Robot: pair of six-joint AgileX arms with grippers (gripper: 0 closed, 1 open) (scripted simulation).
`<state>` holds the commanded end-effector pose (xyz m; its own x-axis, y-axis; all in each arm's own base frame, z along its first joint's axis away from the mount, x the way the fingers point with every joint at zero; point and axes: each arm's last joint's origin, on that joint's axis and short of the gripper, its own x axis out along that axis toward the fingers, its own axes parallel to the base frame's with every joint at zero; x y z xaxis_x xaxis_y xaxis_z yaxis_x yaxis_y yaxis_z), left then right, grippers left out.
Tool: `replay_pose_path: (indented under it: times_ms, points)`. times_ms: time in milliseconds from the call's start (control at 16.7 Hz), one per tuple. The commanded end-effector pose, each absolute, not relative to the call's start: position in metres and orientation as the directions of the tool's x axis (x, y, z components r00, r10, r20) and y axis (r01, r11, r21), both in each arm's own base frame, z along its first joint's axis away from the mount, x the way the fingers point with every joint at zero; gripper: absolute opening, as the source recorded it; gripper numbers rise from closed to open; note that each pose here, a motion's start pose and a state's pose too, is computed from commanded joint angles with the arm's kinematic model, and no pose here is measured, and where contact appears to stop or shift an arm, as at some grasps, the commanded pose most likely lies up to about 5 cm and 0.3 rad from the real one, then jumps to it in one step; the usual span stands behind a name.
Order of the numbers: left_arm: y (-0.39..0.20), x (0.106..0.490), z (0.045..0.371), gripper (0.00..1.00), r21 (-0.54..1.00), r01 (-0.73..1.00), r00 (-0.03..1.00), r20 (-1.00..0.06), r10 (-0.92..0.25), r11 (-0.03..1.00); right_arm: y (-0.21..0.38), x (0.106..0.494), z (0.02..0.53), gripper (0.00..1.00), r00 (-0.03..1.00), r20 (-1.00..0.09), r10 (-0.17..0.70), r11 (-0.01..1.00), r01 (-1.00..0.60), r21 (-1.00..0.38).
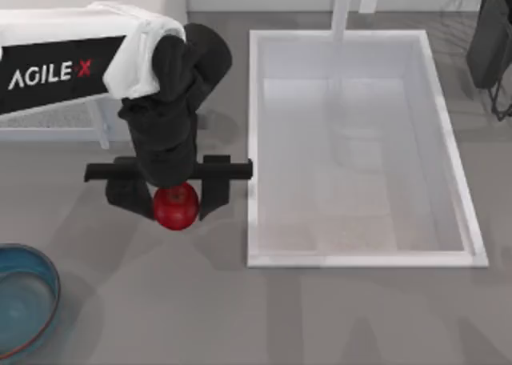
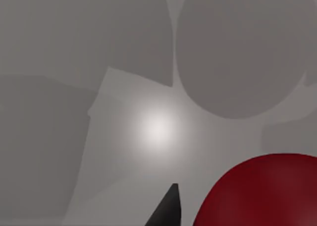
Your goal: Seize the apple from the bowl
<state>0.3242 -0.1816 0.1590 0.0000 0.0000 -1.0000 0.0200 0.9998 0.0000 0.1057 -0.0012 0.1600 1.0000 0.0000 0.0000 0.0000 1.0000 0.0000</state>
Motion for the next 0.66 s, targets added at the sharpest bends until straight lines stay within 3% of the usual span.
replay_pose_path:
  times_ms: [300, 660]
  points:
    - [-0.1816, 0.3242, 0.159, 0.98, 0.0, 0.02, 0.0, -1.0, 0.0, 1.0, -0.0012, 0.1057, 0.16, 1.0, 1.0, 0.0, 0.0, 1.0, 0.0, 0.0]
    - [-0.1816, 0.3242, 0.159, 1.0, 0.0, 0.02, 0.0, -1.0, 0.0, 1.0, -0.0012, 0.1057, 0.16, 1.0, 1.0, 0.0, 0.0, 1.0, 0.0, 0.0]
